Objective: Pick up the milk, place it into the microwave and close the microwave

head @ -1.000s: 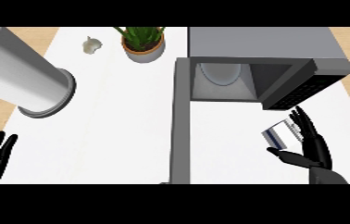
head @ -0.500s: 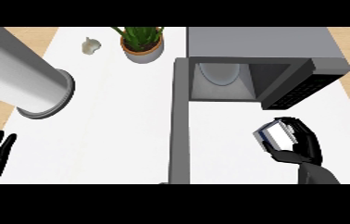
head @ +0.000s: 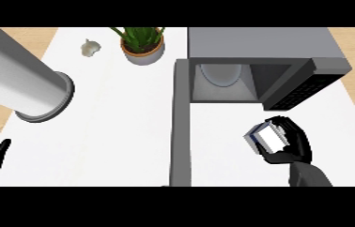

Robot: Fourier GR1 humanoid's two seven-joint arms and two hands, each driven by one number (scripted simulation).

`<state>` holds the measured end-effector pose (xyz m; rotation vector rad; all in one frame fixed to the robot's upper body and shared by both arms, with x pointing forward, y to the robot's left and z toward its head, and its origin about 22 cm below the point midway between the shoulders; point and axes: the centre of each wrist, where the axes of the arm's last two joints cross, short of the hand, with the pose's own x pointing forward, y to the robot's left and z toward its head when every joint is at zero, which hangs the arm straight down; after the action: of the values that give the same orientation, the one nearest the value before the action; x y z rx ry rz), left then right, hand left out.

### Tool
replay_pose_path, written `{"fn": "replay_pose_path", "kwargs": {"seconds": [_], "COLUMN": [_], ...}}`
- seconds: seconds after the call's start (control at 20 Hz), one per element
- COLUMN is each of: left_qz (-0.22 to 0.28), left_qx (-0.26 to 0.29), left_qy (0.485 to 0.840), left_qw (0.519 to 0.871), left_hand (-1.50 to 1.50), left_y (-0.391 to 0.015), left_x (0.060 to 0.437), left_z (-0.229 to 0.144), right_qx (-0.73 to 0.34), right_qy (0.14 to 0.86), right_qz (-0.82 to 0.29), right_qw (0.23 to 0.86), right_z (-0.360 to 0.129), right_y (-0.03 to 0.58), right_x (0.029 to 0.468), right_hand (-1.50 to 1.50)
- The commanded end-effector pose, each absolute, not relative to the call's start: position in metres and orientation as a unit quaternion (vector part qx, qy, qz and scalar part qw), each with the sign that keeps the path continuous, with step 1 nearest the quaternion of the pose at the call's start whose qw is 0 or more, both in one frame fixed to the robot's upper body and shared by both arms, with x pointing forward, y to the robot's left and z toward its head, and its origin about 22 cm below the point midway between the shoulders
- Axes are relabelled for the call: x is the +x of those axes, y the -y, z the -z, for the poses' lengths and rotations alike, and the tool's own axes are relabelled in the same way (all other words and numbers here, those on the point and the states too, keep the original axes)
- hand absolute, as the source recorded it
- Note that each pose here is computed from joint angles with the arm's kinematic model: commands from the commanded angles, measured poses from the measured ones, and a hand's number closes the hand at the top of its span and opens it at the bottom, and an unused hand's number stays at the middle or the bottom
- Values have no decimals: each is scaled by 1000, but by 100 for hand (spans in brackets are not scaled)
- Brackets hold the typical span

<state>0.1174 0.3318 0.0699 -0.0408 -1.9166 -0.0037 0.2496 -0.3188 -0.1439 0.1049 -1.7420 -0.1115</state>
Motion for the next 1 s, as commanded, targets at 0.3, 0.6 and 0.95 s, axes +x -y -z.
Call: {"fn": "replay_pose_path", "kwargs": {"seconds": [0.3,0.6,0.95], "left_qz": [-8,-6,-8], "left_qx": [-8,-11,-27], "left_qy": [815,818,814], "left_qw": [580,575,580], "left_hand": [-150,-150,-150], "left_y": [-341,-350,-349], "left_x": [98,97,101], "left_z": [-59,-57,-58], "right_qx": [111,114,98], "right_qy": [801,798,791], "right_qz": [29,15,58], "right_qw": [588,591,601], "right_z": [108,64,5], "right_y": [241,207,176], "right_x": [258,230,189], "right_hand": [150,150,150]}}
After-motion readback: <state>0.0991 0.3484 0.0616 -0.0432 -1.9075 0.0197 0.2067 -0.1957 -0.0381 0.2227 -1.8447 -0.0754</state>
